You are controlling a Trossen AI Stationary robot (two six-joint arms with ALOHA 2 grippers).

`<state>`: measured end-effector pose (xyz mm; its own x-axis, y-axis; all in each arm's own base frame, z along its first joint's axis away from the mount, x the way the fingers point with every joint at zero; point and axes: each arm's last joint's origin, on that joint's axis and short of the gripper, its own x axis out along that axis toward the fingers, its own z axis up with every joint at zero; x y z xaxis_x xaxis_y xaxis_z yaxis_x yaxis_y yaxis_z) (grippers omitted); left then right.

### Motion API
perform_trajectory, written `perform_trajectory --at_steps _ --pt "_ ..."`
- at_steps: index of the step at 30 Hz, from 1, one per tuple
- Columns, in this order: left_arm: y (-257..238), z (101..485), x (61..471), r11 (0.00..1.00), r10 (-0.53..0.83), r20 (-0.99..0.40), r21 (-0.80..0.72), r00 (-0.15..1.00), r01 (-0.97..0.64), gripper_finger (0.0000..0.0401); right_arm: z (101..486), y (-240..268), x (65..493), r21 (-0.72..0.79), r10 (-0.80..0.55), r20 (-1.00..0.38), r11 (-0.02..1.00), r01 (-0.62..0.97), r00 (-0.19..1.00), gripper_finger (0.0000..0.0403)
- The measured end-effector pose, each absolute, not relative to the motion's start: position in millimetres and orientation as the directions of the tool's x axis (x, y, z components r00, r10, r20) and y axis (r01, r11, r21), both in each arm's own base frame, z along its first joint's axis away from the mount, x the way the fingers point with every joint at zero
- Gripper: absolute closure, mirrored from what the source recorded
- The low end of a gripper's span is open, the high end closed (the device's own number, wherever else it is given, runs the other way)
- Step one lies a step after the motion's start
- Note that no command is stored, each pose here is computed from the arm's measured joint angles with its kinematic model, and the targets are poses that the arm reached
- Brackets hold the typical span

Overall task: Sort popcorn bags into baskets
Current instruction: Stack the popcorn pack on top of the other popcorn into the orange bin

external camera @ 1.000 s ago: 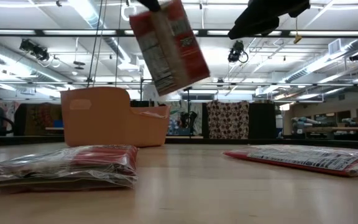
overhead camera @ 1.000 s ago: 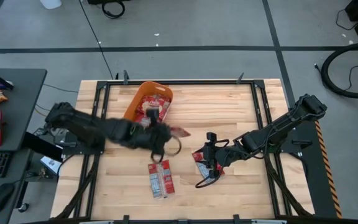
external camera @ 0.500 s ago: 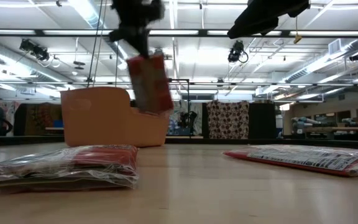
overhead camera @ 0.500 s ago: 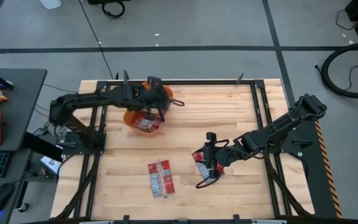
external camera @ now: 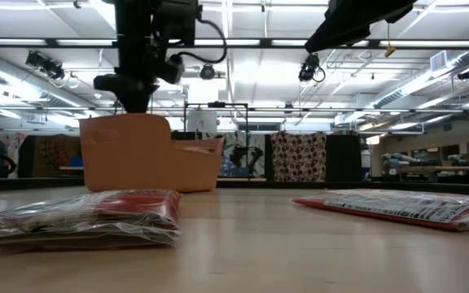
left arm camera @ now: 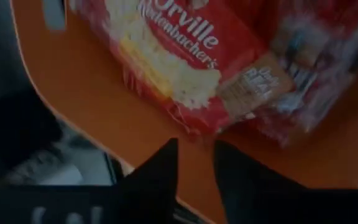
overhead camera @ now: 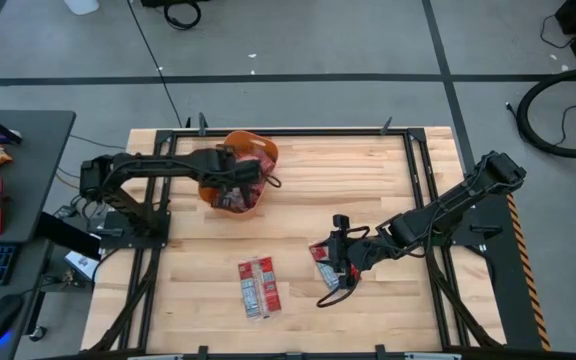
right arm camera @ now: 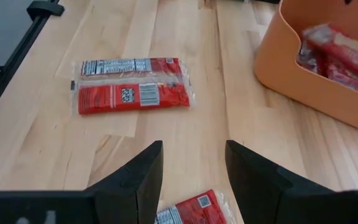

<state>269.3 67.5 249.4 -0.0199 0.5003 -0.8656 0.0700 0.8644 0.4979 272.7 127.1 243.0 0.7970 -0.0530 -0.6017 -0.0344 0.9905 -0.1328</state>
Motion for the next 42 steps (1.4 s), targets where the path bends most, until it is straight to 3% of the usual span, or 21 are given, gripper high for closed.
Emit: perform_trajectory --at_steps 3,9,14,17,27,33,42 --pt "59.5 255.0 267.6 0.892 0.451 -0.892 0.451 -0.038 0.011 0.0260 242.6 127.4 272.4 -0.127 -0.041 -0.608 0.991 -0.045 0.793 0.0224" --pt "12.5 265.4 295.6 0.970 0.235 -0.938 0.243 0.256 0.000 0.0234 240.0 126.4 270.6 -0.129 -0.034 -0.637 0.990 -0.063 0.770 0.0224" --pt "-38.7 260.2 311.8 0.966 0.154 -0.864 0.234 0.480 0.112 0.0233 235.7 123.2 267.1 -0.151 -0.059 -0.679 0.987 -0.060 0.732 0.0224" --pt "-64.6 255.4 312.4 0.971 0.102 -0.831 0.204 0.547 0.129 0.0233 233.9 122.3 265.3 -0.161 -0.069 -0.696 0.985 -0.062 0.715 0.0224" --pt "-147.6 216.7 308.3 0.943 -0.049 -0.867 0.125 0.496 0.310 0.0232 231.4 120.1 262.8 -0.184 -0.092 -0.719 0.981 -0.062 0.688 0.0224" --pt "-175.5 185.9 308.9 0.916 -0.044 -0.889 0.146 0.456 0.374 0.0232 232.3 117.9 264.7 -0.198 -0.112 -0.706 0.979 -0.043 0.699 0.0224" --pt "-196.9 172.9 323.9 0.857 -0.040 -0.918 0.171 0.394 0.485 0.0235 233.5 116.7 266.8 -0.189 -0.111 -0.694 0.981 -0.032 0.711 0.0224"
